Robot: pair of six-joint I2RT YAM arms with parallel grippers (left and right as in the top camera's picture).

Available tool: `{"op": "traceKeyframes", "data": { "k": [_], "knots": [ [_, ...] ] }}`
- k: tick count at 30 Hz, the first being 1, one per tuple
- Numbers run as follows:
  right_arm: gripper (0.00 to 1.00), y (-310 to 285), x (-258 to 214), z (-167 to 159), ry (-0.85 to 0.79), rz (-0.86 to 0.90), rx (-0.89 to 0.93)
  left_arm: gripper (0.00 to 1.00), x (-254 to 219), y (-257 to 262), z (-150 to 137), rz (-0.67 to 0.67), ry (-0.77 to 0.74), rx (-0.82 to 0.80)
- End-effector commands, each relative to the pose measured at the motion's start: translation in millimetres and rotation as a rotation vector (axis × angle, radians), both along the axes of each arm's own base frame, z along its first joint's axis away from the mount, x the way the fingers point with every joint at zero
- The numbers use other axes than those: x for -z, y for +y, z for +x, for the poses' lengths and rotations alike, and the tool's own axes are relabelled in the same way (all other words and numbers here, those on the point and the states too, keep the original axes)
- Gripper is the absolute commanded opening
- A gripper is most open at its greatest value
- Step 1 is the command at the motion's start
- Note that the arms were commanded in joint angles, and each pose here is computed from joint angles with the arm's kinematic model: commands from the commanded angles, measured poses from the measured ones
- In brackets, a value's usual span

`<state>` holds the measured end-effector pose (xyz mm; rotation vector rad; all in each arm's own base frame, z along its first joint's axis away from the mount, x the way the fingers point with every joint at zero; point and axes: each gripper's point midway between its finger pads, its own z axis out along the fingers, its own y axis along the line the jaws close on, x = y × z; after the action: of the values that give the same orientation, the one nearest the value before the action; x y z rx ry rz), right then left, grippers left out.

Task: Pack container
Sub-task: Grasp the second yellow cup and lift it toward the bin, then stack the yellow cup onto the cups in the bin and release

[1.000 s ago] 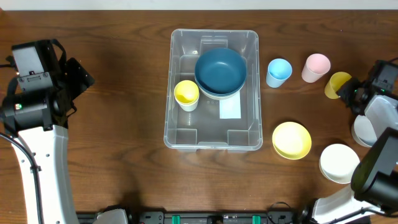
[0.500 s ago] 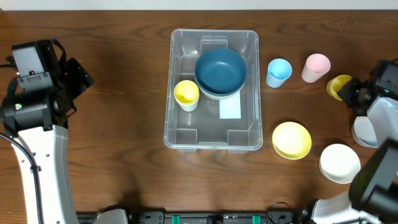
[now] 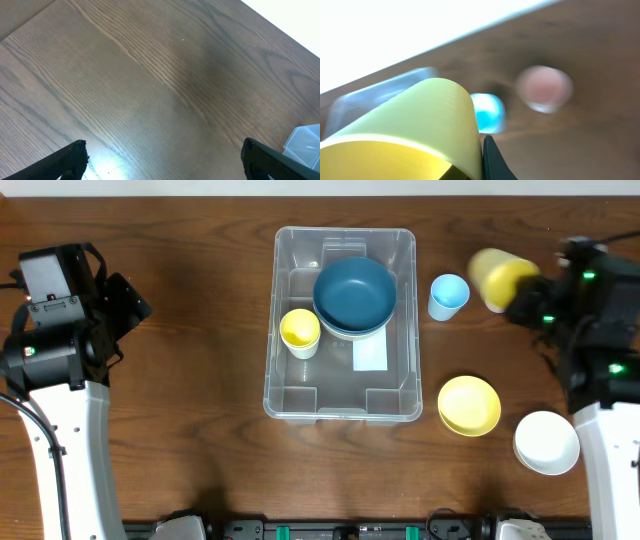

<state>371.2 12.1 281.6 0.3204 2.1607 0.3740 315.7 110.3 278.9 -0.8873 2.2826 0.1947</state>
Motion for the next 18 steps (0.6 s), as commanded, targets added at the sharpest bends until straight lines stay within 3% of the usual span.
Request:
{"op": "traceKeyframes", "data": {
  "k": [1,8,18],
  "knots": [
    [0.01,66.5,-24.6,-2.3,-0.066,-0.002,-0.202,0.98,-2.5,3.4,0.6,0.009,-0.003,-0.012],
    [0.01,182.0,-7.9,-5.2,-0.078,-0.046,-0.522,0.98,-2.5,3.6,0.5,0.009,-0.003,-0.012],
    [0.01,261.2,73.6,-3.8,0.06,-0.17,-0.691,0.98,-2.5,3.6,0.5,0.009,-0.003,-0.012]
  ]
}}
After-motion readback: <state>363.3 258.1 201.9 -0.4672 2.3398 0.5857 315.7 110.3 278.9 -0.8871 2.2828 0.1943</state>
